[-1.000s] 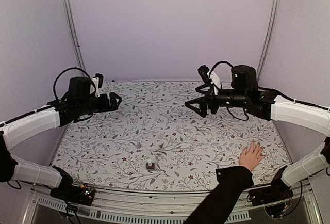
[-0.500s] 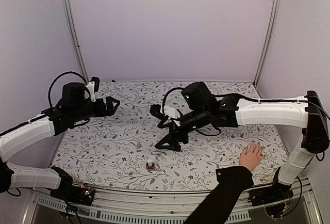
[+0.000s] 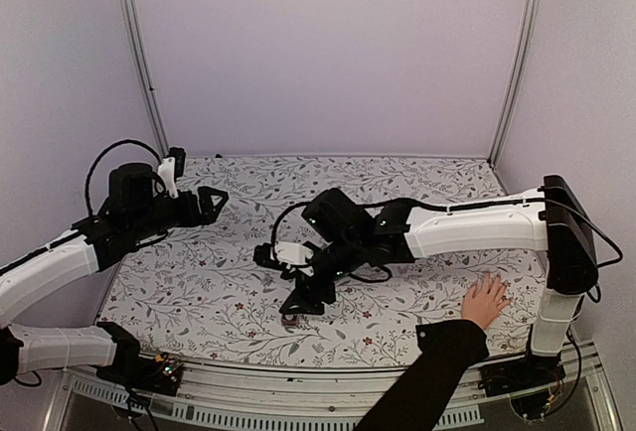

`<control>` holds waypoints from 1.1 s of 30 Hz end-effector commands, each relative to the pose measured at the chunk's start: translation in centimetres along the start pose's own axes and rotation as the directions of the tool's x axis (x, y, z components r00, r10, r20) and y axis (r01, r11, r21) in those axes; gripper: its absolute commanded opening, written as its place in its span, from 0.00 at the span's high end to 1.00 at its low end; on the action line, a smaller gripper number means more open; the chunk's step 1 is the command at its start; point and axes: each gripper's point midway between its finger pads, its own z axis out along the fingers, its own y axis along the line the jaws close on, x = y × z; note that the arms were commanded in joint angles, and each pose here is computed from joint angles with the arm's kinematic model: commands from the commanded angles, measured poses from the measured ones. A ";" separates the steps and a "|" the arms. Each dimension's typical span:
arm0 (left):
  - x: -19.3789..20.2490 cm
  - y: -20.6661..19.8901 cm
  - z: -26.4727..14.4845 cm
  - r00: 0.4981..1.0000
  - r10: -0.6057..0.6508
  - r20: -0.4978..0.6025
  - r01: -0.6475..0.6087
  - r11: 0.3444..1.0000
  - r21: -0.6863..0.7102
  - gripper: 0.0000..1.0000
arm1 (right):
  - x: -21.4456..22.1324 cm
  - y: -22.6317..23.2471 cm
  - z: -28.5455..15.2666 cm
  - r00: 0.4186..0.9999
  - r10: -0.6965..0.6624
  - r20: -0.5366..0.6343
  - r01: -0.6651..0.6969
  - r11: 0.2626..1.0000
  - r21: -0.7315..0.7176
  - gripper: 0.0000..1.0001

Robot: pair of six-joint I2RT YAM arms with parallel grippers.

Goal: Paint the nails
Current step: Pick up the nail polish bottle from the center of the board.

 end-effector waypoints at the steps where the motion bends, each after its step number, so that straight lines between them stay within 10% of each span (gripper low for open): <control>1: 0.2 -0.1 -0.2 1.000 0.002 0.009 -0.002 1.000 0.005 0.00 | 1.1 -0.3 1.8 0.997 -0.020 -0.077 0.023 0.999 0.038 0.24; 23: 0.8 0.5 -0.3 1.000 0.012 0.001 -0.012 1.000 -0.016 0.00 | 4.6 -0.9 5.4 0.981 -0.027 -0.192 0.041 0.997 0.068 0.62; 33: 1.1 0.7 -0.2 1.000 0.015 -0.005 -0.015 1.000 -0.023 0.00 | 4.6 -0.6 5.3 0.981 -0.035 -0.192 0.045 0.998 0.049 0.94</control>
